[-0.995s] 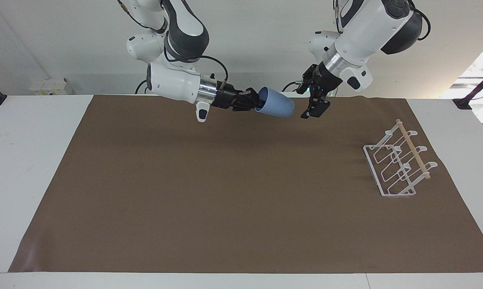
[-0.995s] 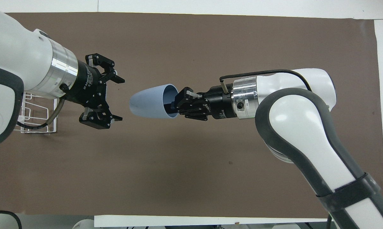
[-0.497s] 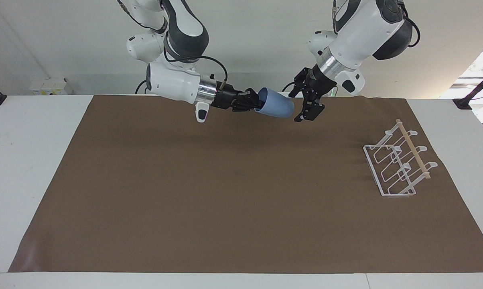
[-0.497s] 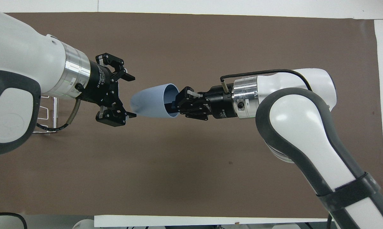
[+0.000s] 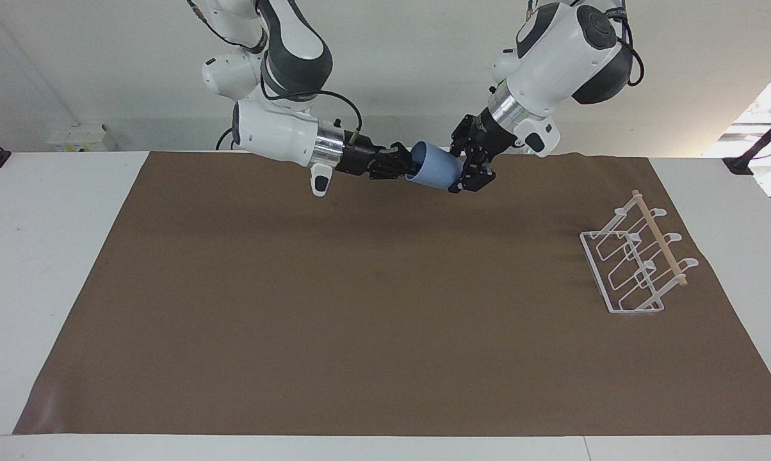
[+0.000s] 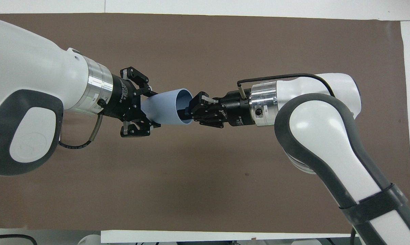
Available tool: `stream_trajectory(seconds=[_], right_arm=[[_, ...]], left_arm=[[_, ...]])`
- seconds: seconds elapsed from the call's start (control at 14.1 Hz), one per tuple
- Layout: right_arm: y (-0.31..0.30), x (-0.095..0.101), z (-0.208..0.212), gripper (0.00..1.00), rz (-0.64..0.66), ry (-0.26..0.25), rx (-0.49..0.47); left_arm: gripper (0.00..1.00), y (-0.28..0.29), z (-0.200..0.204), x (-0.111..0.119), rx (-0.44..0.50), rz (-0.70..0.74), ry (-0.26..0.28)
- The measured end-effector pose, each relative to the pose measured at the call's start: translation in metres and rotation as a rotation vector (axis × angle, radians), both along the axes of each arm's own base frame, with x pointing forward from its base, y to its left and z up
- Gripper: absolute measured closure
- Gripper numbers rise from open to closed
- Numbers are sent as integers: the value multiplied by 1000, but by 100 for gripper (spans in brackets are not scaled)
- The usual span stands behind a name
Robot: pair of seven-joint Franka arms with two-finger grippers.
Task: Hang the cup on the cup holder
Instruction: 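Carry the cup with the left gripper while the right gripper withdraws, then lower the cup onto the wire rack peg with the left gripper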
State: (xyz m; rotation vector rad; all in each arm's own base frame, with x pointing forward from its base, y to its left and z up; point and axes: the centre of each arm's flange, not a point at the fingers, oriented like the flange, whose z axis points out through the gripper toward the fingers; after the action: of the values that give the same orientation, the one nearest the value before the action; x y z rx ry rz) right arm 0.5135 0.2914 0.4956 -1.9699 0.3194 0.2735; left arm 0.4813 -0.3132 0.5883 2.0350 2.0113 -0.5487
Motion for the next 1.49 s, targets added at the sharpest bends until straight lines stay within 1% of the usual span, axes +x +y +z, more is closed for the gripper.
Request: stream_trajectory(seconds=[0.21,0.28,0.36,0.5,0.57,0.64,0.78,0.92,0.99,1.14,1.21,1.28,1.42,1.49], right_arm=[[0,0,0,95,0,0,0],[0,0,0,93,0,0,0],[0,0,0,93,0,0,0],[0,0,0,76,3,1,1],[-2,0,0,63,15,4,-3],[-9,1,-2,54,35,6,-18],[-37,6,-3,33,89,7,-74],[-75,10,5,14,137,-11,-157],[-94,9,11,2,158,-29,-216],[-131,5,23,0,190,-67,-350],[-151,2,27,0,207,-81,-434],[-170,1,29,0,219,-92,-520],[-206,1,30,0,230,-114,-695],[-223,2,33,0,229,-123,-761]], left_arm=[[30,0,0,0,-1,0,-1],[30,0,0,0,-1,1,-1],[30,0,0,0,-1,1,-1],[30,-1,0,-1,-1,-1,0],[30,-1,0,-1,-1,0,0],[30,0,0,0,0,-1,-1],[30,6,-5,1,21,-31,-13],[30,22,-17,5,76,-51,-21],[30,33,-22,8,109,-50,-28],[30,59,-31,15,203,-48,-56],[30,72,-35,20,278,-57,-84],[30,84,-39,24,364,-83,-113],[30,112,-45,32,534,-154,-150],[30,128,-51,38,648,-190,-172]])
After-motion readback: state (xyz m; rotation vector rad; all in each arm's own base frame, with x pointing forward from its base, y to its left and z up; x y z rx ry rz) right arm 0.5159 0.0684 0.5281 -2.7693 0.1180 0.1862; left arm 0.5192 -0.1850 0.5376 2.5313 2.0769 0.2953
